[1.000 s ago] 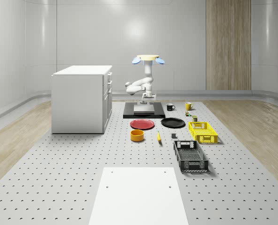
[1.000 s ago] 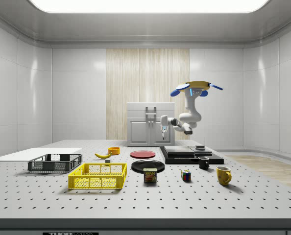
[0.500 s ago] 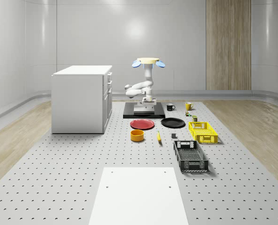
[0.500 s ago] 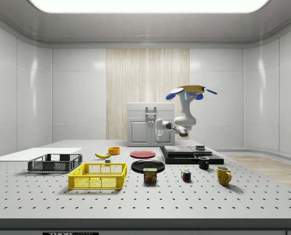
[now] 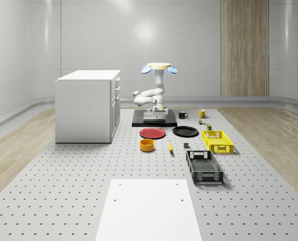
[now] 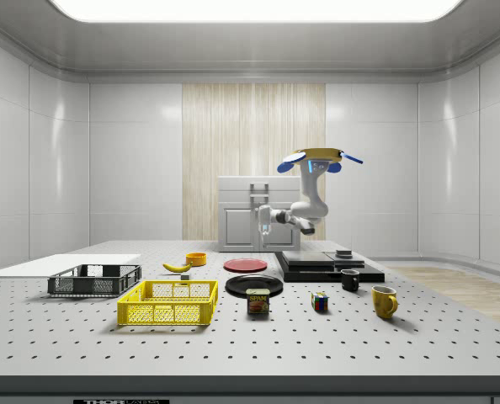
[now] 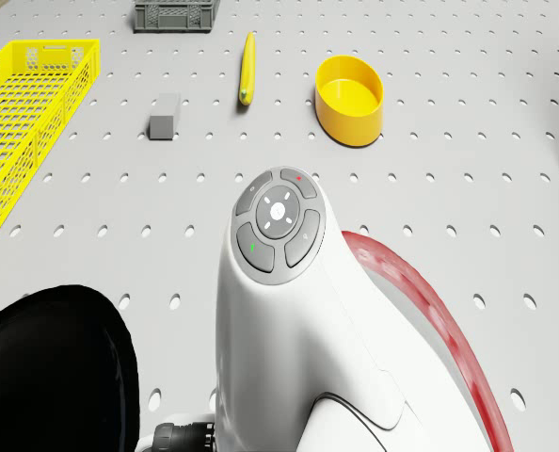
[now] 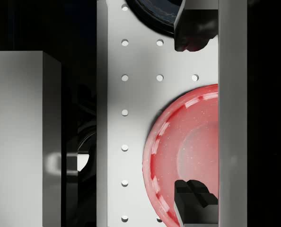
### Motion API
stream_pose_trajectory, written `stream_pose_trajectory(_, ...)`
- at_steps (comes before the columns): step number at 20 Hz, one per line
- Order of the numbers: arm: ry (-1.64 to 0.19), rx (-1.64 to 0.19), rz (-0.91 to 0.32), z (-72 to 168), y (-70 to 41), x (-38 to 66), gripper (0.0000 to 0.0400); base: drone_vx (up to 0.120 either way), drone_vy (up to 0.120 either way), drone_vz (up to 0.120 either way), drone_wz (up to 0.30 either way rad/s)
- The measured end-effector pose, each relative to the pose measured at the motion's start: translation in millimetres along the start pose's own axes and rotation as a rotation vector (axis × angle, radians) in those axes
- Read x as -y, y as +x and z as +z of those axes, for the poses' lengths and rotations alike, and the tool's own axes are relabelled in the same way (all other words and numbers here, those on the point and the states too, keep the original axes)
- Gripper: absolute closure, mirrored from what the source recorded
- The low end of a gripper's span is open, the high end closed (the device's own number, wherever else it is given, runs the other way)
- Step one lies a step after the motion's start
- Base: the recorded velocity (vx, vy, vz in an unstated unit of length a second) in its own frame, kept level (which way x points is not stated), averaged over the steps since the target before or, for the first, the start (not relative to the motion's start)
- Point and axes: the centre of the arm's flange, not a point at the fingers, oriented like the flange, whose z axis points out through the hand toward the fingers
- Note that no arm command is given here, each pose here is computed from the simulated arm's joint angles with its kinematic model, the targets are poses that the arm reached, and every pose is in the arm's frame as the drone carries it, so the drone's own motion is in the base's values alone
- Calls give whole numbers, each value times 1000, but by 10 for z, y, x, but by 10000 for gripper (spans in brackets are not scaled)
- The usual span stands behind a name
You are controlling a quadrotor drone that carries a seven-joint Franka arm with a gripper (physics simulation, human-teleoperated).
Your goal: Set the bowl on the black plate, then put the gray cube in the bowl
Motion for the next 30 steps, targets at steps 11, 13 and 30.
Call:
stream_pose_trajectory(11, 0, 0, 0, 0, 0, 0, 0, 120, 0, -36, 0)
stream_pose_trajectory(13, 0, 0, 0, 0, 0, 0, 0, 120, 0, 0, 0)
stream_pose_trajectory(30, 0, 0, 0, 0, 0, 0, 0, 120, 0, 0, 0)
